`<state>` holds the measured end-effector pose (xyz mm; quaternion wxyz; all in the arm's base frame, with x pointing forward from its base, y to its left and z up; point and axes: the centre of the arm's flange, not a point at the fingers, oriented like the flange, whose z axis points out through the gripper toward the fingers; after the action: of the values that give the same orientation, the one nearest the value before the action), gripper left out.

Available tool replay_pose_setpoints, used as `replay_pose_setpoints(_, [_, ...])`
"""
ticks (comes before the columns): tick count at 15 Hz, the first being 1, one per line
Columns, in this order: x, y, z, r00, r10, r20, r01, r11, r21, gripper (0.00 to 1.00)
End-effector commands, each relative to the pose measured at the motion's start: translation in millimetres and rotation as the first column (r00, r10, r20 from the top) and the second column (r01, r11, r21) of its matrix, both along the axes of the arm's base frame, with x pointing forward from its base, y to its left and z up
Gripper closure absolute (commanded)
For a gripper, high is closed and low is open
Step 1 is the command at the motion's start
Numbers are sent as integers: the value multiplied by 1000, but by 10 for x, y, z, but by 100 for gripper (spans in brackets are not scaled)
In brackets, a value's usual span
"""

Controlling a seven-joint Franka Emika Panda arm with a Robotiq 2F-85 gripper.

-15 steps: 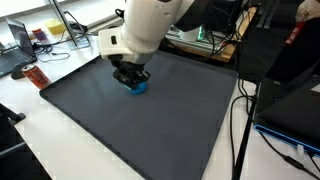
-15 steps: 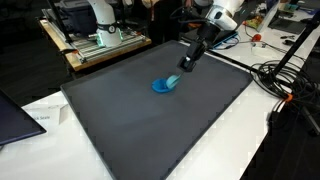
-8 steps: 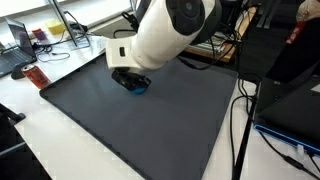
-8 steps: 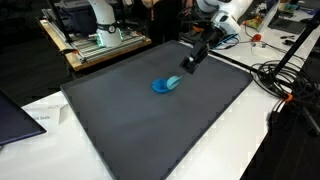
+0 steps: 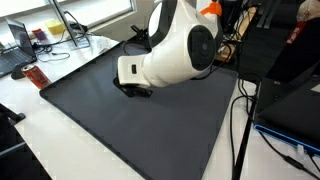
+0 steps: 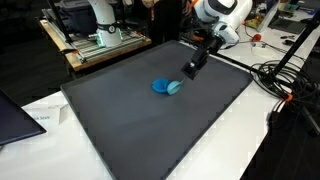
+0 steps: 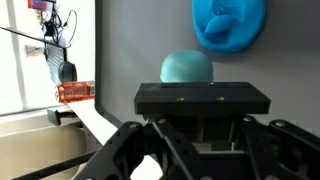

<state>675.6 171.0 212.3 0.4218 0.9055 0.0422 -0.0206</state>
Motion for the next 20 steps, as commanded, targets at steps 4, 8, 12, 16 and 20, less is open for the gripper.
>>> replay_pose_setpoints(4, [-41, 165, -170, 997, -7, 80, 18, 990, -139, 77])
replay_pose_setpoints(8, [-101, 204, -290, 994, -9, 106, 28, 983, -181, 77])
replay_pose_setpoints(12, [-165, 227, -407, 984, 21, 178, 19, 976, -218, 77])
replay_pose_setpoints(16, [-287, 224, -466, 979, 9, 203, 36, 975, -220, 77])
replay_pose_setpoints(20, [-387, 236, -504, 977, 0, 214, 47, 976, -214, 77])
